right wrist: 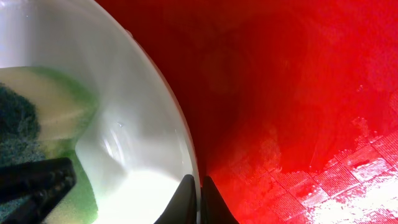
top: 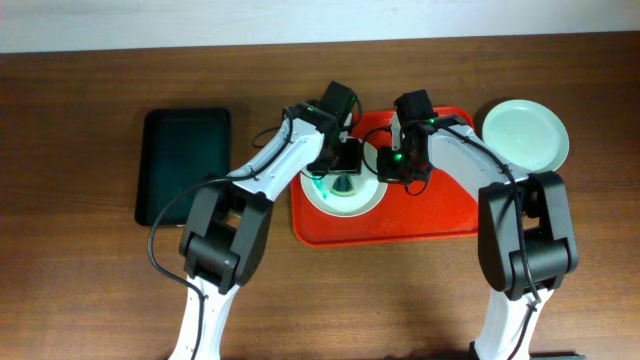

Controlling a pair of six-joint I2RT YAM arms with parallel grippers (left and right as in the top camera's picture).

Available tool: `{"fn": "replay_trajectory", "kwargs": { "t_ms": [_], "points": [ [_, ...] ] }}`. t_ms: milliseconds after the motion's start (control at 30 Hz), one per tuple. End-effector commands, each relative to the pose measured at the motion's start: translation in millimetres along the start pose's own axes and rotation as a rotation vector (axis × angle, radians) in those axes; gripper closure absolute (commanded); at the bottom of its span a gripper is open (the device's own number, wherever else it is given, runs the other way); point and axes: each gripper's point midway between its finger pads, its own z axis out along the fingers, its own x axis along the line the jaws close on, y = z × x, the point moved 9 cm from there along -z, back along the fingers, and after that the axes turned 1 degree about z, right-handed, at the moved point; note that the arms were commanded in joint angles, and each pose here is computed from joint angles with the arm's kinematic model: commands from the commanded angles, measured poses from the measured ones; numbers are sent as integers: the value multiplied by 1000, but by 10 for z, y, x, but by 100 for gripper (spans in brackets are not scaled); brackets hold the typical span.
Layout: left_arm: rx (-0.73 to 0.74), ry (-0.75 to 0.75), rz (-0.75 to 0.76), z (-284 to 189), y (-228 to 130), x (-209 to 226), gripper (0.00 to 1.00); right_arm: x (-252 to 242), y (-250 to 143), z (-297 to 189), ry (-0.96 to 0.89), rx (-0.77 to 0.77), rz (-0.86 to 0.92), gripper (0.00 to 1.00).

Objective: Clean dirty plates on tray and stack at the side
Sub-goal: 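Scrub the white plate with the left-held sponge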

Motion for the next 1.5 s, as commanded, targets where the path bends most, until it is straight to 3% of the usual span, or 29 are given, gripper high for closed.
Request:
{"fn": "replay_trajectory", "kwargs": {
  "t_ms": [0, 33, 133, 233, 267, 333, 367, 400, 467, 500, 533, 600, 700, 867, 933, 1000, 1167, 1233, 1367, 1467],
  "points": [
    [-22, 5, -34, -138, 71, 106, 24, -59, -52, 83, -16, 35, 6, 96],
    [-32, 2, -46, -259, 99, 138, 25, -104, -30, 62, -9, 32, 20, 96],
    [-35, -130, 1, -512, 130, 87, 40, -161, -2, 21, 89, 44, 45, 96],
    [-4, -155, 11, -484, 66, 9, 44, -238, 26, -40, 208, 53, 58, 95],
    [-2, -153, 19, -474, 52, -24, 44, -240, 28, -67, 274, 57, 33, 80],
    [-3, -146, 26, -466, 41, -49, 42, -269, 14, -90, 306, 72, 52, 69],
    [-2, -145, 29, -462, 34, -63, 41, -286, 4, -88, 290, 77, 55, 56],
    [-1, -146, 30, -460, 30, -70, 41, -323, 3, -76, 243, 73, 53, 49],
    [3, -146, 35, -452, 15, -96, 43, -431, -13, -57, 107, 71, 56, 54],
    [6, -146, 39, -447, 5, -116, 45, -444, -20, -56, 92, 74, 57, 68],
    [7, -143, 46, -437, -9, -144, 50, -443, -20, -56, 92, 74, 57, 75],
    [7, -133, 62, -415, -36, -204, 50, -445, -22, -52, 92, 75, 57, 76],
    [0, -99, 83, -386, -74, -276, 50, -453, -30, -26, 92, 79, 58, 88],
    [8, -99, 91, -290, -104, -289, 53, -444, -41, -20, 96, 84, 59, 92],
    [6, -107, 106, -219, -114, -347, 65, -444, -42, -20, 96, 84, 59, 93],
    [17, -104, 114, -103, -130, -372, 61, -444, -42, -20, 96, 84, 59, 93],
    [9, -67, 112, 34, -107, -318, 76, -445, -42, -20, 96, 84, 58, 94],
    [-14, 0, 109, 35, -86, -258, 66, -445, -43, -20, 96, 85, 59, 95],
    [-28, 19, 111, 34, -70, -245, 65, -445, -42, -20, 96, 84, 58, 95],
    [-28, 17, 108, 39, -75, -259, 72, -445, -42, -20, 96, 84, 58, 95]
  ]
}}
